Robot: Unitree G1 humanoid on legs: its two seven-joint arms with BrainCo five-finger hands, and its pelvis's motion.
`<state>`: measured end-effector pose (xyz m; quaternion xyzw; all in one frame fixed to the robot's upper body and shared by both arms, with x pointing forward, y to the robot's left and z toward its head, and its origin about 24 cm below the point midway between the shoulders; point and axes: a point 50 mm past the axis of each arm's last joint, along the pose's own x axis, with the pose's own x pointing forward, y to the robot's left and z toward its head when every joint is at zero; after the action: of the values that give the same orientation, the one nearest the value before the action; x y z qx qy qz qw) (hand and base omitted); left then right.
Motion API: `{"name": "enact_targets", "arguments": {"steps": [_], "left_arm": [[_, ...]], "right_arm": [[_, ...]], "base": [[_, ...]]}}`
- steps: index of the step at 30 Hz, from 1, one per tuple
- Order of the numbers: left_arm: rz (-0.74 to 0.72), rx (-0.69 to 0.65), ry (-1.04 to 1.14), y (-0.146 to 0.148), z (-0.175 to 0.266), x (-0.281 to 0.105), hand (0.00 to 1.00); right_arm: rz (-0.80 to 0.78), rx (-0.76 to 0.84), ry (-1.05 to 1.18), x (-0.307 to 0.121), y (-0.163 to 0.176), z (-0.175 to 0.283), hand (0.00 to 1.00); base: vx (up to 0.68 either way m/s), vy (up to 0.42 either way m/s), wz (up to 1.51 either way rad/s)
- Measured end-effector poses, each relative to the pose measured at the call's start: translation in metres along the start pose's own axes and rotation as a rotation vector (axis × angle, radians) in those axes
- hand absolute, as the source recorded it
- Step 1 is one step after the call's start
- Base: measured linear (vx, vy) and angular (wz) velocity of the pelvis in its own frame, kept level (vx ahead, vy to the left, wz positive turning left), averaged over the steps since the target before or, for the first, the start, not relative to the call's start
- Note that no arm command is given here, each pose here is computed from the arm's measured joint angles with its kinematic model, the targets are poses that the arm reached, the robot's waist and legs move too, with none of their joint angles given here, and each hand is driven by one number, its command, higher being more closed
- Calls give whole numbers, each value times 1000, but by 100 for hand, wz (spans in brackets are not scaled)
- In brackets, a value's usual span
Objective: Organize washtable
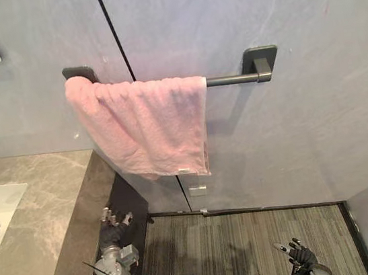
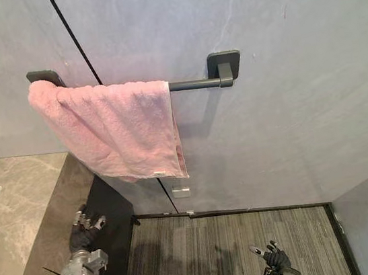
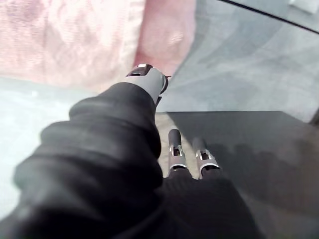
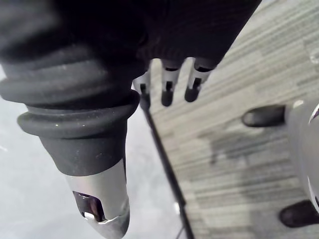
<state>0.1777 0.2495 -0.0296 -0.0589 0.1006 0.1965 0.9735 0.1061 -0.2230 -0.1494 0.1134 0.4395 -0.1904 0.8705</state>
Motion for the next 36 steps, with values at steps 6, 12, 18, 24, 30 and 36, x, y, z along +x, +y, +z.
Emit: {"name": "enact_targets", "arguments": {"steps": [6, 12, 18, 24, 30, 36], "left_arm": [[18, 31, -179, 2, 40, 5, 0], [45, 67, -321, 12, 72, 6, 0], [38, 74, -355, 9, 80, 11, 0], [40, 73, -385, 5, 88, 16, 0], [31, 77, -386, 4, 91, 22, 0], [8, 49, -375, 0, 95, 37, 0]], "right_arm": [[5, -43, 39, -5, -7, -13, 0], [18, -76, 68, -9, -10, -21, 0], [21, -87, 75, -9, -9, -22, 0], [30, -102, 73, -7, -7, -21, 0], [31, -78, 70, -6, -5, -18, 0], [26, -74, 74, -7, -7, -19, 0]], "base": [[-33, 7, -1], [-57, 16, -6], [-43, 0, 1], [0, 0, 0], [7, -4, -3], [-44, -7, -16]]}}
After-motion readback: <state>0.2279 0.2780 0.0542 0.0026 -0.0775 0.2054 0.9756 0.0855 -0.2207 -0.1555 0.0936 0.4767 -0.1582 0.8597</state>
